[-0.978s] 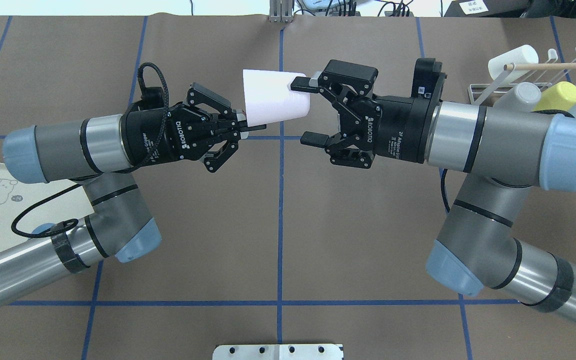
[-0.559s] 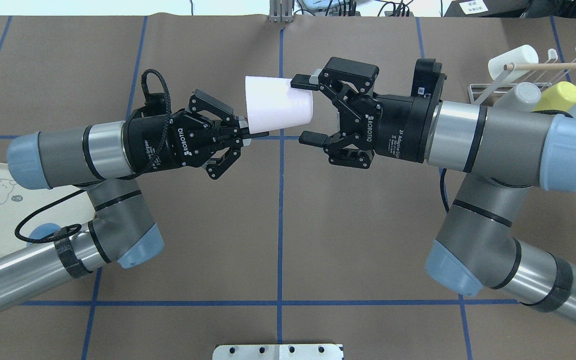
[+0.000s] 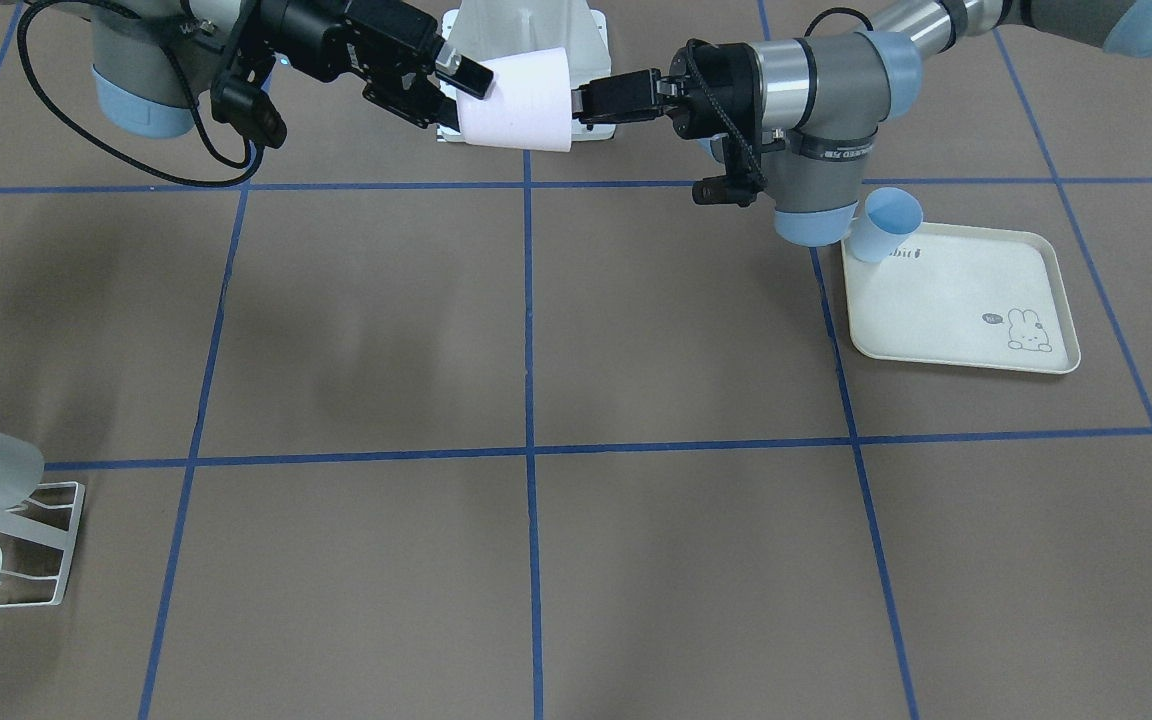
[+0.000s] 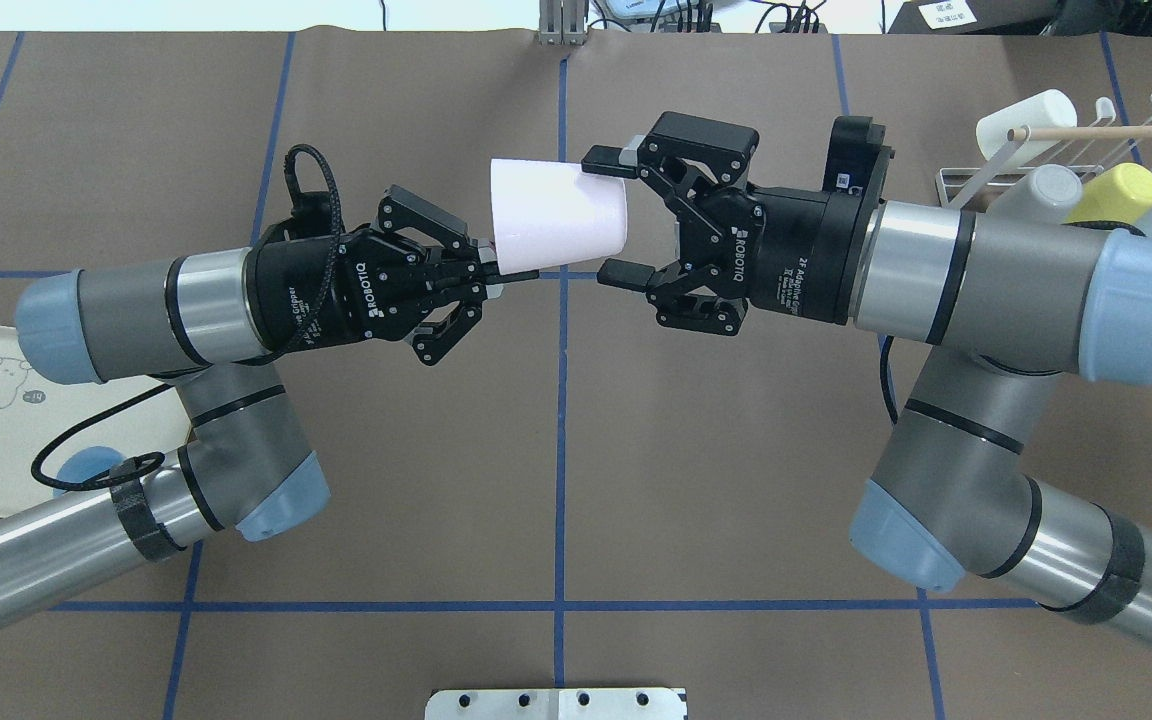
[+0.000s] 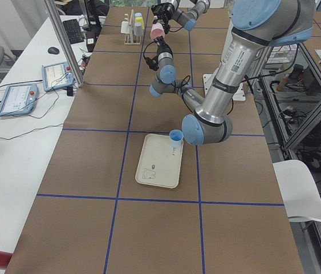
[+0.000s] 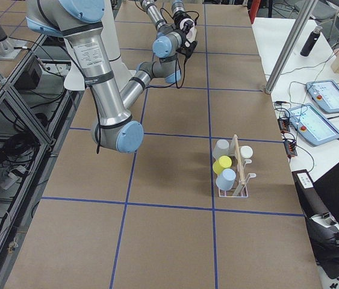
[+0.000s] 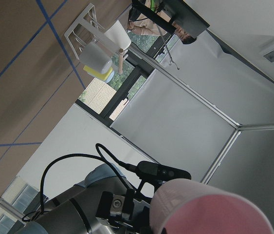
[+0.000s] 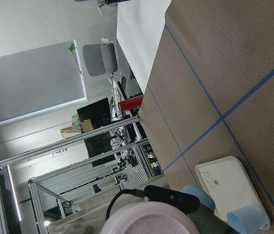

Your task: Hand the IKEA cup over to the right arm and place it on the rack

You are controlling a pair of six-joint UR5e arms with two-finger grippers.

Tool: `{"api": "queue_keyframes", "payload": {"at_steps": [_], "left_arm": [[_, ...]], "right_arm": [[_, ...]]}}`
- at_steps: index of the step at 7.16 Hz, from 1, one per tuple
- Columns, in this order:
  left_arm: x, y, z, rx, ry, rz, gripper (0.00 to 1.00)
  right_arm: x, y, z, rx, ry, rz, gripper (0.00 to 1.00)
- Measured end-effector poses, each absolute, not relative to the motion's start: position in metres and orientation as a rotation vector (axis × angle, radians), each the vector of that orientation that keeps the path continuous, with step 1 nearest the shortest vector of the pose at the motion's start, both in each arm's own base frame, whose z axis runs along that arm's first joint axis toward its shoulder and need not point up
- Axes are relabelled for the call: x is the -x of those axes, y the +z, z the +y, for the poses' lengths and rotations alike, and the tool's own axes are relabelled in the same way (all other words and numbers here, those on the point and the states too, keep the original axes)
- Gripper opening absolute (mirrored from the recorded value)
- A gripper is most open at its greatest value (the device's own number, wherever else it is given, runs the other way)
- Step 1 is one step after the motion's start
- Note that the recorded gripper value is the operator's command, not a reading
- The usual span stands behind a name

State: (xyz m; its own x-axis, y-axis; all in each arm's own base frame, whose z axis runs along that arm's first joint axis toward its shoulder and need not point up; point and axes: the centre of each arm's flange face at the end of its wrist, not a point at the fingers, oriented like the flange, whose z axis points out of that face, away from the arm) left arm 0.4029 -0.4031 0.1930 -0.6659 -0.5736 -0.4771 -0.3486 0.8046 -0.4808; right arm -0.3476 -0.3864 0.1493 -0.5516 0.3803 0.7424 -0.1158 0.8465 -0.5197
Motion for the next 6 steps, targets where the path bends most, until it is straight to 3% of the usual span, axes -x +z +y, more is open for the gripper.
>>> {"api": "queue_keyframes", "payload": {"at_steps": [2,4,5,6], "left_arm": [[-0.4040,0.1931,-0.4021,0.679,-0.465,2.355,0.00],[-0.4049,0.1931,-0.4012,0.680,-0.463,2.354,0.58],[-0.4050,0.1935,-0.4011,0.677,-0.465,2.356,0.87],[-0.4046,0.1945,-0.4013,0.672,-0.470,2.357,0.97]], "right_arm": [[0.3470,0.1486,-0.3861,0.200,0.652,-2.068,0.53],[0.3467,0.1486,-0.3863,0.200,0.655,-2.074,0.27],[0.3465,0.1482,-0.3863,0.200,0.655,-2.076,0.22],[0.3463,0.1481,-0.3862,0.200,0.655,-2.078,0.21]]}}
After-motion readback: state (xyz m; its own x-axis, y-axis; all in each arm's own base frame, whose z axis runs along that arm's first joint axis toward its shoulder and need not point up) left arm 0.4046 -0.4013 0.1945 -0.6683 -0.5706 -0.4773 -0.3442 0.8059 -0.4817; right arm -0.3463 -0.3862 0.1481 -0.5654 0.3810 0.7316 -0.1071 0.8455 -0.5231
